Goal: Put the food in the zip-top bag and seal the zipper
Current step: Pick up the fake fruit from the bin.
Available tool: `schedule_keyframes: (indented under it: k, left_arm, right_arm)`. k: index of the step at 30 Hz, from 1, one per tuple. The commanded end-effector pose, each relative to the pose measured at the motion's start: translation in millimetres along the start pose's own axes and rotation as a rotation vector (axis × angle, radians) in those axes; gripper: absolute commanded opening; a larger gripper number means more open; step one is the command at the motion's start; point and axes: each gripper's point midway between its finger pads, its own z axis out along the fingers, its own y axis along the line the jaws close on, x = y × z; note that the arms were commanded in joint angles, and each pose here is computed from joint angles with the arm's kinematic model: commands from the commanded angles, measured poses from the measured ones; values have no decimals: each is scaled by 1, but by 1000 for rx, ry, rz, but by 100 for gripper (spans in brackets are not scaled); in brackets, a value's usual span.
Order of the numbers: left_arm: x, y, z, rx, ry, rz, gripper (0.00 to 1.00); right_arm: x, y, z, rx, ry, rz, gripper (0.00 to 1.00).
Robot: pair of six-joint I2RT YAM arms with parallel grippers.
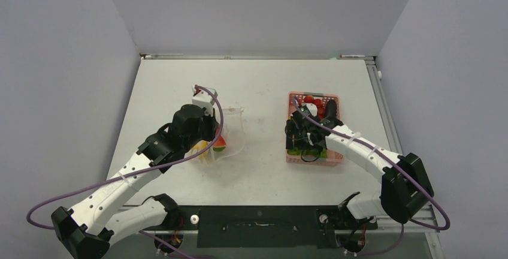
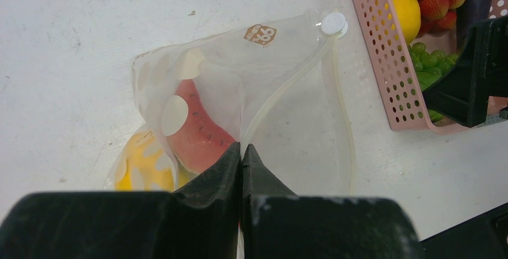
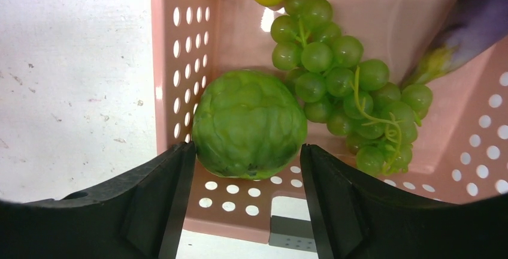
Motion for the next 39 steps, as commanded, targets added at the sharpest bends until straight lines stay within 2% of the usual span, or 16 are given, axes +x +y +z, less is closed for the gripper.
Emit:
schedule_keyframes:
  k: [1,9,15,17,23,26,39]
  left_arm:
    - [-14,-4,1,16,-50,-19,0]
    - [-13,-3,2,13,-46,-19,0]
    - [-14,-4,2,15,-46,-19,0]
    - [-13,-4,3,15,-43,-18,0]
    - [-13,-4,3,15,-43,-18,0]
    - [-13,-4,3,15,-43,-19,0]
    - [-14,-3,2,14,-45,-20,0]
  right_arm:
    - [-3,5,7,-30,-11,1,68]
    - [5,2,19,-21,15,4,72]
    - [7,2,22,-23,17,7,72]
    - [7,1,22,-21,19,7,69]
    - [3,2,18,-26,5,8,46]
    - [-5,0,11,-13,-17,6,38]
    - [-57,4,-52,-20,-187,32,30]
